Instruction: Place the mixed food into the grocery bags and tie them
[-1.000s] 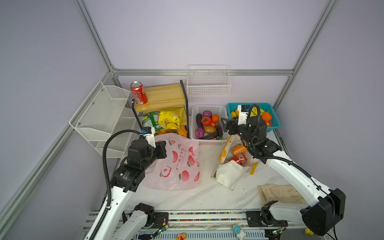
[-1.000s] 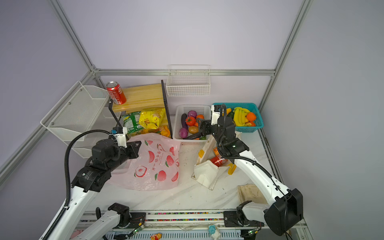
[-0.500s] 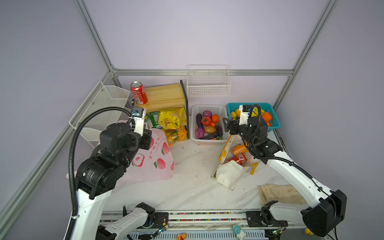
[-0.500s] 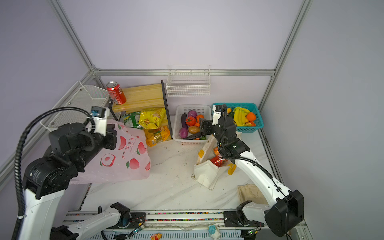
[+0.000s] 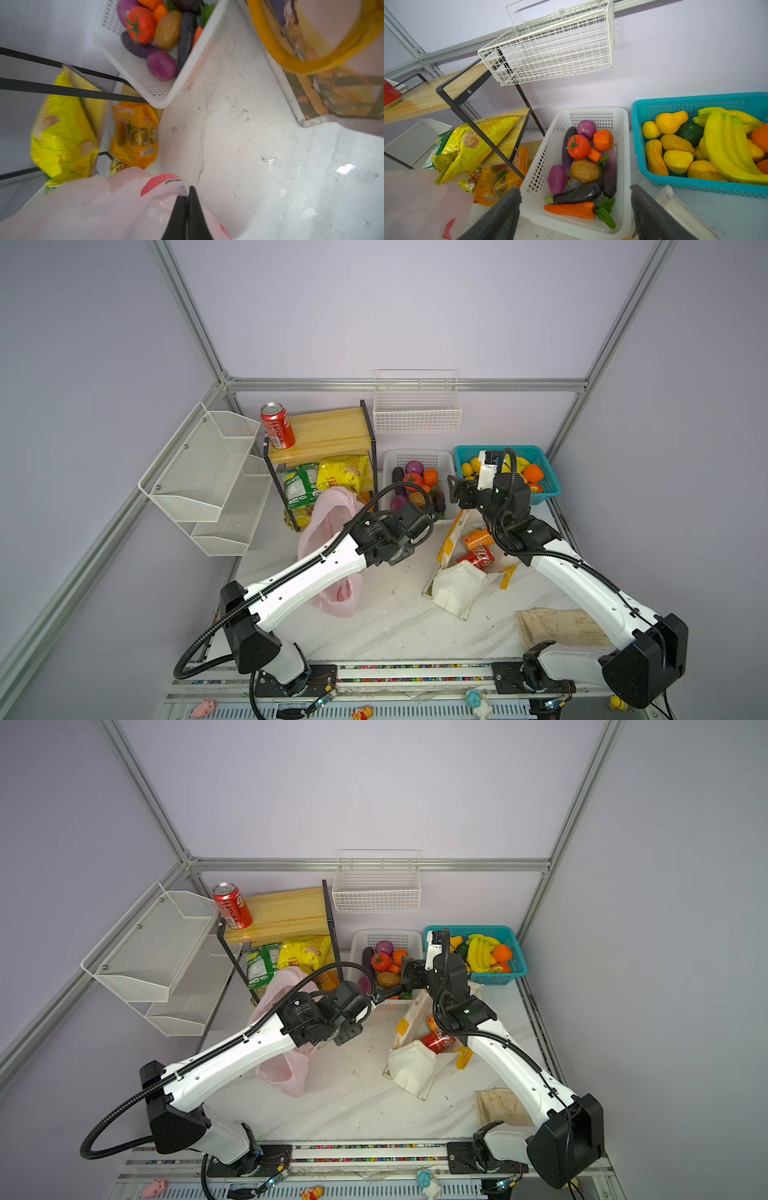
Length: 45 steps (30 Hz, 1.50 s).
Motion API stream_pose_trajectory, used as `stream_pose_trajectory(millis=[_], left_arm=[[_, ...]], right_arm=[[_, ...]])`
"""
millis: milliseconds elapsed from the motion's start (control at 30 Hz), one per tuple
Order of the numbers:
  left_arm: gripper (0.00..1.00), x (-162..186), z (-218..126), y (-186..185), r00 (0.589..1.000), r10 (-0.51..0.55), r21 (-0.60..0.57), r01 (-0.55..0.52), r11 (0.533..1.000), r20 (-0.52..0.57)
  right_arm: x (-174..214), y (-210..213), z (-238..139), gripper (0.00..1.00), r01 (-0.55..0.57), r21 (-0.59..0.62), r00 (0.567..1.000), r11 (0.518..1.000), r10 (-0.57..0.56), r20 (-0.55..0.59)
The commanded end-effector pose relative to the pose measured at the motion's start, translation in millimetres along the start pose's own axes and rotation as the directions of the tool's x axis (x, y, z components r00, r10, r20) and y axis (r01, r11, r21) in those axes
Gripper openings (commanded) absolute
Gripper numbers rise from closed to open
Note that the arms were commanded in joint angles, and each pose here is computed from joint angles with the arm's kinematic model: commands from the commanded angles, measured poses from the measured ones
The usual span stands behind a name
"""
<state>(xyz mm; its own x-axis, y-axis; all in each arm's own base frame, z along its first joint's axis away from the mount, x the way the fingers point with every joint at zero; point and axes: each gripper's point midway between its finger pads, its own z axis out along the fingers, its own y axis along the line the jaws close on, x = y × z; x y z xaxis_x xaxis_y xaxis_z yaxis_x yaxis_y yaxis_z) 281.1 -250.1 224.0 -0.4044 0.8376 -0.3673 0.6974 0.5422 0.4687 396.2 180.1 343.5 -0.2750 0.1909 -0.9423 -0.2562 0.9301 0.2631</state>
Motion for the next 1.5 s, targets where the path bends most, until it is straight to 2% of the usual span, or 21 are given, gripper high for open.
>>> stream_pose_trajectory(millis=[0,67,100,200,333,467,633,833,900,967,1033,1167,1233,1367,1467], left_arm=[[0.0,4.2,37.4,-41.1,0.992,-0.125,0.122,0.125,0.985,-0.005],[0.0,2.7,47.8,-52.3,0.985,-0.174,0.159,0.172,0.972,-0.002],[0.05,0.7,50.8,-57.2,0.981,-0.193,0.175,0.189,0.966,0.007],[0.1,-9.4,51.5,-68.1,0.97,-0.24,0.241,0.223,0.945,0.044],[0.32,-20.3,40.4,-70.6,0.96,-0.263,0.294,0.227,0.928,0.091],[0.47,-28.5,15.3,-72.1,0.939,-0.313,0.376,0.243,0.894,0.138],[0.54,-31.6,-27.4,-62.2,0.888,-0.392,0.443,0.259,0.859,0.242],[0.62,-26.6,-56.5,-65.5,0.822,-0.458,0.533,0.233,0.813,0.339],[0.63,-20.3,-59.5,-53.7,0.797,-0.498,0.5,0.295,0.814,0.341],[0.64,-2.1,-50.2,-35.5,0.769,-0.568,0.411,0.435,0.801,0.293],[0.66,15.9,-37.5,-32.9,0.775,-0.584,0.322,0.503,0.802,0.243],[0.74,42.2,-13.7,-55.2,0.854,-0.5,0.149,0.481,0.864,0.145],[0.78,50.8,-1.9,-64.7,0.871,-0.481,0.092,0.473,0.876,0.099],[0.84,73.7,23.2,-68.3,0.881,-0.471,-0.027,0.472,0.881,0.027],[0.88,78.3,39.6,-81.3,0.879,-0.477,-0.018,0.477,0.879,-0.001]], right_arm=[[-7.0,-0.7,-4.7,0.85,0.012,0.009,1.0,1.0,-0.012,0.011],[-6.5,0.4,-4.3,0.85,0.013,0.003,1.0,1.0,-0.013,0.007],[-5.0,0.6,-3.7,0.85,0.013,0.002,1.0,1.0,-0.013,0.003],[-2.8,-0.3,-3.8,0.85,0.013,0.003,1.0,1.0,-0.012,-0.001],[2.0,-0.7,-3.2,0.85,0.011,0.002,1.0,1.0,-0.011,-0.014],[9.0,-3.6,-4.4,0.85,0.012,0.009,0.999,1.0,-0.012,-0.03],[14.6,-4.0,-4.3,0.85,0.017,0.007,0.999,1.0,-0.017,-0.045],[25.7,-0.4,3.1,0.85,0.019,-0.018,0.997,1.0,-0.021,-0.077],[27.4,1.8,4.4,0.85,0.017,-0.031,0.996,0.999,-0.02,-0.084],[27.9,3.2,4.7,0.85,0.016,-0.039,0.996,0.999,-0.019,-0.086],[28.9,3.4,5.6,0.85,0.016,-0.04,0.996,0.999,-0.019,-0.086],[30.4,1.8,8.6,0.85,0.018,-0.03,0.996,0.999,-0.021,-0.091],[29.8,0.4,8.5,0.85,0.018,-0.022,0.996,1.0,-0.019,-0.087],[28.9,0.3,5.3,0.85,0.013,-0.023,0.997,1.0,-0.015,-0.079],[29.4,-1.2,3.5,0.85,0.013,-0.019,0.997,1.0,-0.015,-0.079]])
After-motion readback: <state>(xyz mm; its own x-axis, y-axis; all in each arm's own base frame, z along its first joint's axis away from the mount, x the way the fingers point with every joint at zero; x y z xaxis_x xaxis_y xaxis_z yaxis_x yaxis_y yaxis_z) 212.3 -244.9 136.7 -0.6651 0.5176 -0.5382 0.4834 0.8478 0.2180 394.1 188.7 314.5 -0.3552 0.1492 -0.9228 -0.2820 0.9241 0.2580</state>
